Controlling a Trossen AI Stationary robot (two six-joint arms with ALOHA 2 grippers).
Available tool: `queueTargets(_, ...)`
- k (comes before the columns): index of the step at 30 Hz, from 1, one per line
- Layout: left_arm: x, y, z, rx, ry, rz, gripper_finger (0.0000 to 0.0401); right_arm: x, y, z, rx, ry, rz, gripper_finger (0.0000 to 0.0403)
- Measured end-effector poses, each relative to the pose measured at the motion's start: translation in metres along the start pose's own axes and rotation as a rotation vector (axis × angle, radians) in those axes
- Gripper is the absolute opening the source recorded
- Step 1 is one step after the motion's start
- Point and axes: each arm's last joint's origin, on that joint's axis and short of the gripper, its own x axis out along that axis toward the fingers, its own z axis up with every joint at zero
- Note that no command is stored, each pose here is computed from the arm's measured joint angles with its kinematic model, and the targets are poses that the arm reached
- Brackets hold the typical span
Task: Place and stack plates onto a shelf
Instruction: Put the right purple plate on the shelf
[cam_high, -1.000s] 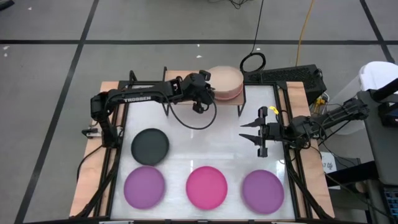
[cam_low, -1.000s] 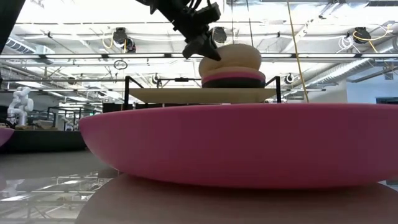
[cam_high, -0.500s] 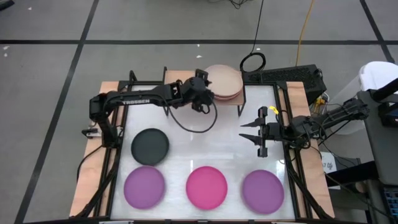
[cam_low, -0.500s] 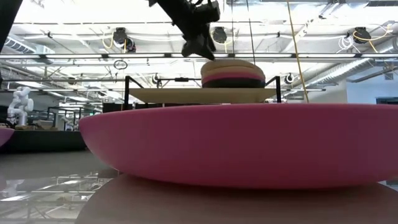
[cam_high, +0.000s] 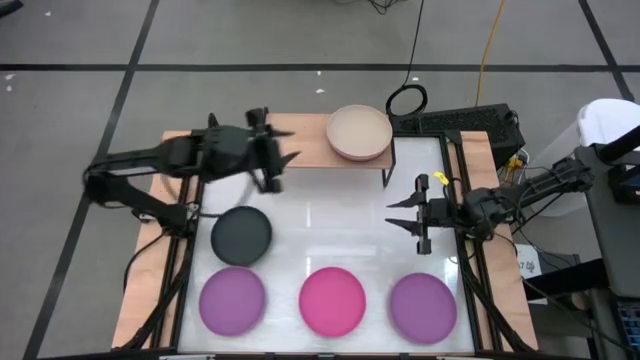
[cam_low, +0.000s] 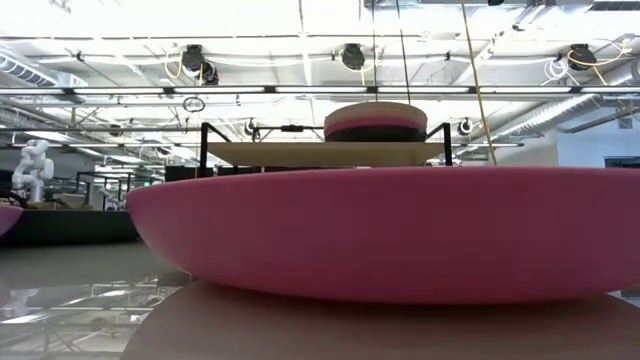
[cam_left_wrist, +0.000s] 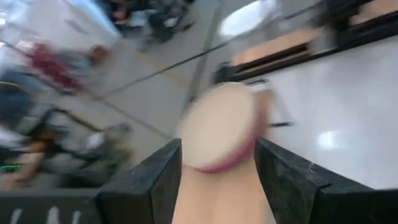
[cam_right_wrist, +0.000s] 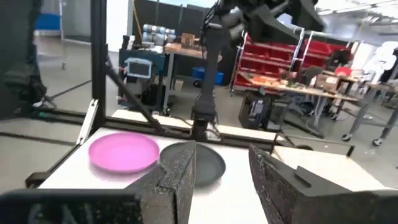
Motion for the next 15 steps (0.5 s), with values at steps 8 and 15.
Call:
queueTargets(8, -0.041, -0.030, -0.057, -0.171, -0.149, -0.093, 0.0144, -0.001, 0.000, 0.000, 0.030, 0.191, 0.020, 0.0130)
queueTargets(15, -0.035, -0.083, -0.111, -0.335, -0.336, -0.150, 0.0122, 0.006, 0.009, -0.025, 0.079, 0.559, 0.106, 0.0130)
